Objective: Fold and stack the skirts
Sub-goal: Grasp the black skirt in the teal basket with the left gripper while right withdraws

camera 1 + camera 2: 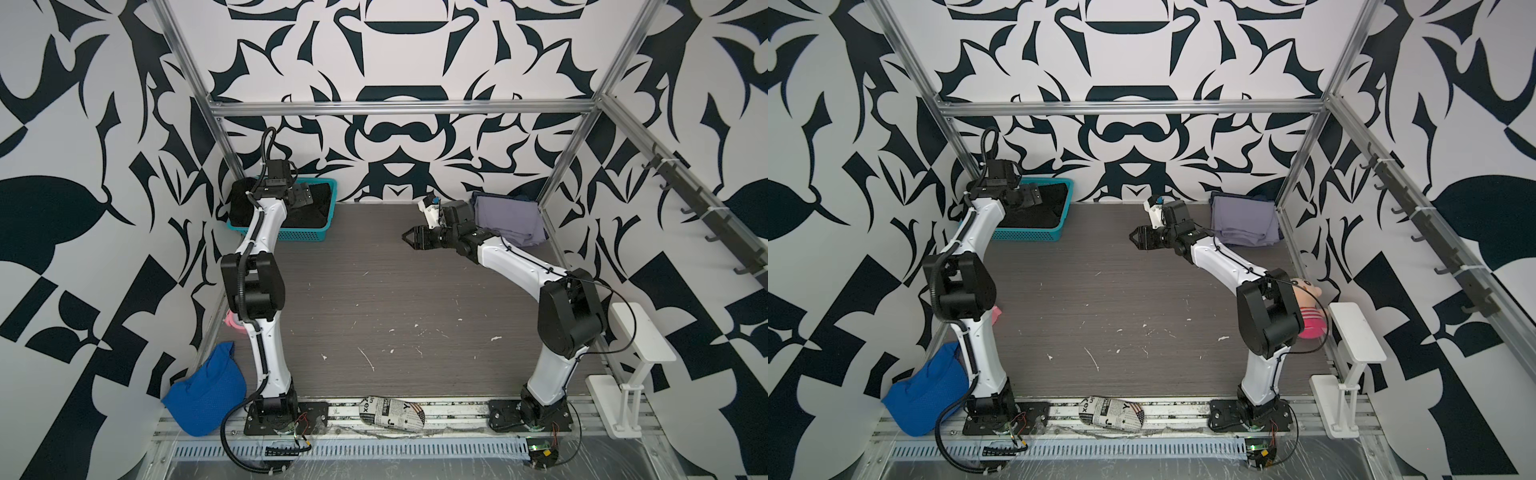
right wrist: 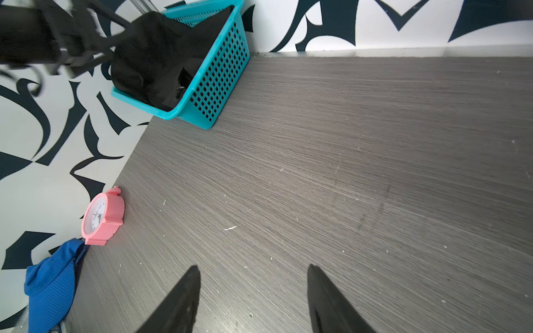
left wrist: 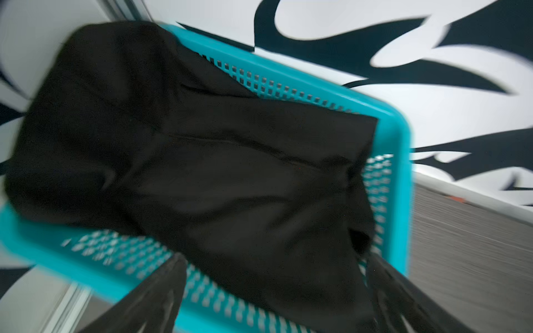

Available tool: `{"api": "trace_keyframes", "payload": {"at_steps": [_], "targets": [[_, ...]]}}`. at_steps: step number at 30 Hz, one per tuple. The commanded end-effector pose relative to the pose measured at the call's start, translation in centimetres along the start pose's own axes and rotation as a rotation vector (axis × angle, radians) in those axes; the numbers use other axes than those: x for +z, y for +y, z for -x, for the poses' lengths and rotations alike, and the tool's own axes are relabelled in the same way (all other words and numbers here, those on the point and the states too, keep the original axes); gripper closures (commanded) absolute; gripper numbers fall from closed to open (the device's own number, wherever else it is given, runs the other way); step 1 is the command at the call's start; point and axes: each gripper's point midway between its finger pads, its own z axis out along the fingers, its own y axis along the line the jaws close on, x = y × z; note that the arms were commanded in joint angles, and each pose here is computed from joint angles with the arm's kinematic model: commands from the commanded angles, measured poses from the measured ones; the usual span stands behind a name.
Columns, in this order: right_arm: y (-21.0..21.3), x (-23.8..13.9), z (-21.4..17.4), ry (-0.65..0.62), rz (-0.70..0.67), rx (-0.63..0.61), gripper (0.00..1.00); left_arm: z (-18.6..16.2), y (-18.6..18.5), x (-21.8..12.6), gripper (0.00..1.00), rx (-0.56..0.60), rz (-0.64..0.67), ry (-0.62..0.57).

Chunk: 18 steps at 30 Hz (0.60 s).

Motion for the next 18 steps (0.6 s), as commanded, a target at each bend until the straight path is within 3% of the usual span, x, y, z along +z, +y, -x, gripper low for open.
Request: {"api": "trace_keyframes", "payload": {"at_steps": [1, 12, 15, 18], "targets": [[1.3, -2.0, 2.0, -0.054, 0.005, -0.049, 0.37, -2.5, -0.9, 3.0, 0.01, 0.111, -0.018, 0.109], [0.9, -1.9, 0.9, -0.014, -0.013, -0.052, 0.38, -5.3, -2.0, 10.1, 0.00, 0.092, -0.084, 0.146], [1.0, -2.0, 1.1, -0.014, -0.010, -0.047, 0.38, -5.9, -1.3, 11.2, 0.18, 0.090, -0.073, 0.155], [1.2, -2.0, 1.3, -0.018, -0.002, -0.042, 0.38, -6.2, -0.4, 12.1, 0.43, 0.086, -0.065, 0.153]]}}
